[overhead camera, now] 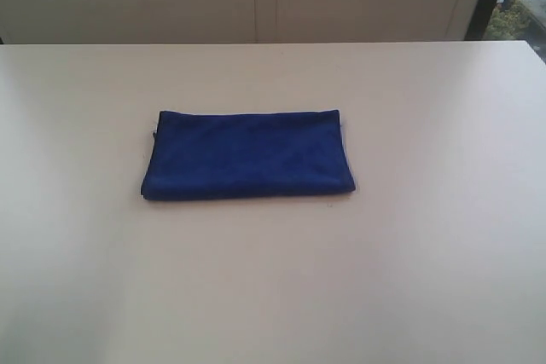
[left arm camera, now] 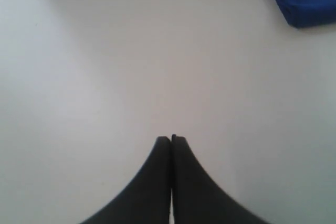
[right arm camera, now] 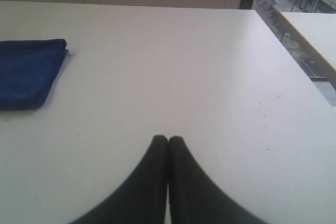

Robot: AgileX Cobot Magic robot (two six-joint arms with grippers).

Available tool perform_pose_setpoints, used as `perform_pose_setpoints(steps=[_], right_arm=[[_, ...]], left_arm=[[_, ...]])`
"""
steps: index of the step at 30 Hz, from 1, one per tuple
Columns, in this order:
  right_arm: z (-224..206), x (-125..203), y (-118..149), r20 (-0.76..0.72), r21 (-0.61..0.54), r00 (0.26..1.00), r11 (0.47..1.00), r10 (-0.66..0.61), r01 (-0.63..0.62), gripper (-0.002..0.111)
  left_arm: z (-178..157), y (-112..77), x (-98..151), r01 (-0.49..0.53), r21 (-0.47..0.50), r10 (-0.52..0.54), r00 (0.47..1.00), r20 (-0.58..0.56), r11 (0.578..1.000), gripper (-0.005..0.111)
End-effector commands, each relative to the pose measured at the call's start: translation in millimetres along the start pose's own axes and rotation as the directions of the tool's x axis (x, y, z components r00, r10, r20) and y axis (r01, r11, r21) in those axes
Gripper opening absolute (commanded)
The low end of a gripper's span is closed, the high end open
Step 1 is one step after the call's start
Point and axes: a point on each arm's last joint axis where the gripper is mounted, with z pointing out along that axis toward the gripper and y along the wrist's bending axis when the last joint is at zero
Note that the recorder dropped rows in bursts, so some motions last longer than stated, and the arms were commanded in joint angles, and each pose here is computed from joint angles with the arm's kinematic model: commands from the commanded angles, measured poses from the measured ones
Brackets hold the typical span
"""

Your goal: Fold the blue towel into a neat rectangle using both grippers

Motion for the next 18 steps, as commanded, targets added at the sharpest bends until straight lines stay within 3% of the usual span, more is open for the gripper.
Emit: perform_pose_setpoints(steps=[1,18], right_arm=[[0.3,0.2,-0.3,0.014,0.006,1.000,1.000,0.002,-0.002,0.000],[0.3,0.2,-0.3,0.014,0.006,1.000,1.000,0.002,-0.002,0.000]], left_arm=[[7.5,-1.8,10.8,0.011,0.002,-0.011,1.000,-0.007,1.000,0.000],[9.2,-2.1,12.6,0.052,0.001,-0.052,0.999,-0.002,0.999,0.000]])
